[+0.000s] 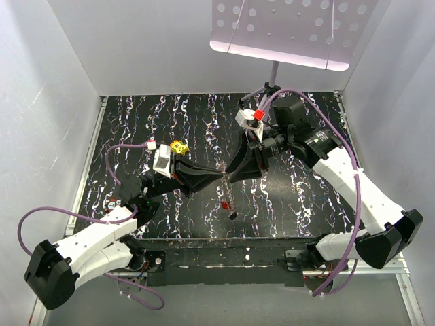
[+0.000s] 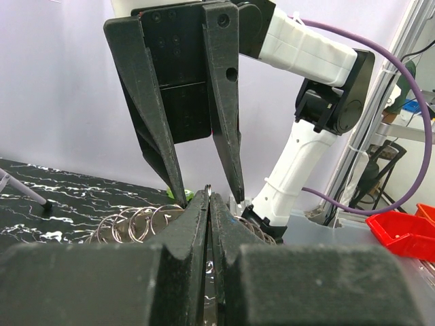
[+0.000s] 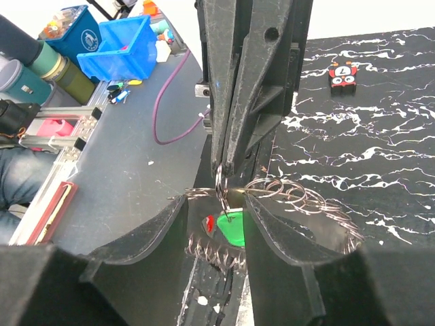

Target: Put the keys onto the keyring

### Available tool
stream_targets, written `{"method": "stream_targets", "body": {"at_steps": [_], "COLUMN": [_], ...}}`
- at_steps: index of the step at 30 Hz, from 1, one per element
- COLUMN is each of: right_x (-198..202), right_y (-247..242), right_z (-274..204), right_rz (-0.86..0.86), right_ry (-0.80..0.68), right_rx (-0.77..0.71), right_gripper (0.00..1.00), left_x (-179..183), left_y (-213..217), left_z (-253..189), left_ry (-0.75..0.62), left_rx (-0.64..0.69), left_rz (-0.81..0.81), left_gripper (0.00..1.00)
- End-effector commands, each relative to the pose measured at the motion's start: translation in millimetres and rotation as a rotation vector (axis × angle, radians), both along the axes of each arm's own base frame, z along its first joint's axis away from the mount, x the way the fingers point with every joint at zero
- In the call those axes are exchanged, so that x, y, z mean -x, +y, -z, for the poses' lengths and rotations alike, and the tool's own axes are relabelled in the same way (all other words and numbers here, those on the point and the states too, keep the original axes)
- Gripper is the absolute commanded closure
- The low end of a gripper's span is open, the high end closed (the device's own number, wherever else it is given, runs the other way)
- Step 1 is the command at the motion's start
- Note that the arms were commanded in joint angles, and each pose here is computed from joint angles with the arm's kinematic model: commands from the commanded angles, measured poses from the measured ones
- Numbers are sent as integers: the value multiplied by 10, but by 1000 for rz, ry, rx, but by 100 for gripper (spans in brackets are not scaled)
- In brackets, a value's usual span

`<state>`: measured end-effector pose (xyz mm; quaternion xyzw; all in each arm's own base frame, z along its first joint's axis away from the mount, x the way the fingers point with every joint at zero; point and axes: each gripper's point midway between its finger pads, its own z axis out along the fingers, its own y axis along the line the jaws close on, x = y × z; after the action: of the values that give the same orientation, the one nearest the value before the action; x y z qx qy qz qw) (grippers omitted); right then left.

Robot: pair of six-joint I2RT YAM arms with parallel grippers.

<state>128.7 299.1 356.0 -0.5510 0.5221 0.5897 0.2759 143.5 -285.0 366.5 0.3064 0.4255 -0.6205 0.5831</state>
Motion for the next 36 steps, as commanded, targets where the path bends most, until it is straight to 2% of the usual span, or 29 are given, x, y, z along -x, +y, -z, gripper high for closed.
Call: {"method": "stream_targets", "body": {"at_steps": [1,11,17,21,22,25,27,31,33,36], "right_x": [13,26,21,6,3,6,30,121,148,143], "right_y": [50,103,112,96,88,41,-12,-119,-168,-211], "right_z": [-133,-80,-57,-34,-35,34,115,293,383,447], "right_rz": [-14,-9,2,27,33,43,45,-1,-18,-27], "right_ry": [-24,-1,0,-6,-12,-53,-82,-214,-273,-326], "right_rx": [-36,-21,-13,8,12,40,71,125,166,206], "right_gripper": [55,78,99,99,99,99,99,99,99,99], "left_x": [2,-69,-77,-79,-56,3,38,113,105,105], "left_y": [53,59,67,77,73,56,44,55,57,24], "left_z": [-117,-98,-104,-83,-62,56,200,371,480,515], "left_ry": [-41,-17,-15,-4,-6,-3,10,-13,-30,-55], "left_rx": [42,45,47,33,16,-90,-203,-409,-493,-548], "left_rz": [-23,-58,-65,-73,-64,-39,-14,32,47,89], "left_gripper": [100,100,100,100,94,53,37,22,21,23]}}
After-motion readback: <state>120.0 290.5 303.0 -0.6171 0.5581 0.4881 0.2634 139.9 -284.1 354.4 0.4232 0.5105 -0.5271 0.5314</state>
